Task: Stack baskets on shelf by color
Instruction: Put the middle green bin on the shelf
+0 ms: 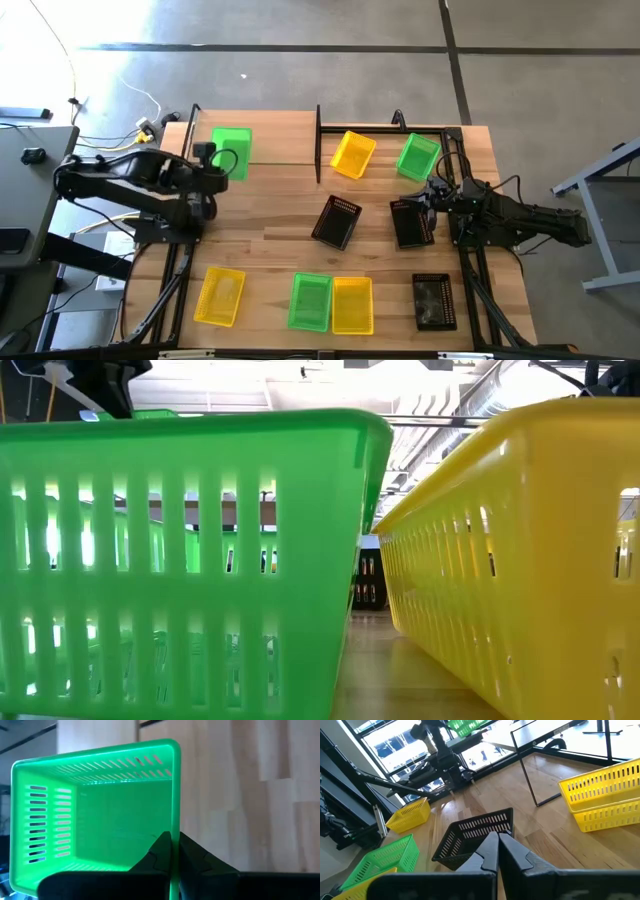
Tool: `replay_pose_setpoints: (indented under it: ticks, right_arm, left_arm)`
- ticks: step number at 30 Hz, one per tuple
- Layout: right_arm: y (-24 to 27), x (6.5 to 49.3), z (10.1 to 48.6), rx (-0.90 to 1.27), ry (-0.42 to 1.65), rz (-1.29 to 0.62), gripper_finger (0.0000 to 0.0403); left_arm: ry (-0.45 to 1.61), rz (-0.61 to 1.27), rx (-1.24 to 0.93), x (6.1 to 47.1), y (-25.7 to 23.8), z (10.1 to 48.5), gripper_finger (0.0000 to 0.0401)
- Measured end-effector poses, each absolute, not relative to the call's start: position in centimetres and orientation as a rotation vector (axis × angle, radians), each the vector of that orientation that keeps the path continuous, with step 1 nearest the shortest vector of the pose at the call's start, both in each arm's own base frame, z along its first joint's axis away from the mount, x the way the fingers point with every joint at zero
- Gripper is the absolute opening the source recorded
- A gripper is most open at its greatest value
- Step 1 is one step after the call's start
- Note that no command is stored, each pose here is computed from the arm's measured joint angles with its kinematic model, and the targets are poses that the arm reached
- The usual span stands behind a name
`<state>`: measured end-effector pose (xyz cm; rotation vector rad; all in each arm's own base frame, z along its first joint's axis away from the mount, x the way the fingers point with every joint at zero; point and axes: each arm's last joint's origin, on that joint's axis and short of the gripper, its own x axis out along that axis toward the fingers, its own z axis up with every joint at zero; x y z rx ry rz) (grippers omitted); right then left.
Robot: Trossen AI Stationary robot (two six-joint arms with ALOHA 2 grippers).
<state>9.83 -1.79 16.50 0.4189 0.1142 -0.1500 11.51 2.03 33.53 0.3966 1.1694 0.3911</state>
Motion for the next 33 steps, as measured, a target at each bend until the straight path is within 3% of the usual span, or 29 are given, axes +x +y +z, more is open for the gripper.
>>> replay_pose_setpoints:
  ticks: [10, 33]
  right_arm:
    - [-1.8, 9.8, 16.5, 0.419, 0.114, -0.150, 0.0000]
    - [-1.8, 9.8, 16.5, 0.419, 0.114, -0.150, 0.0000]
  left_arm:
    - [1.302, 0.425, 0.440, 10.5, 4.6, 32.8, 0.0001]
    - [1.523, 0.371, 0.310, 9.7, 10.6, 31.4, 0.0003]
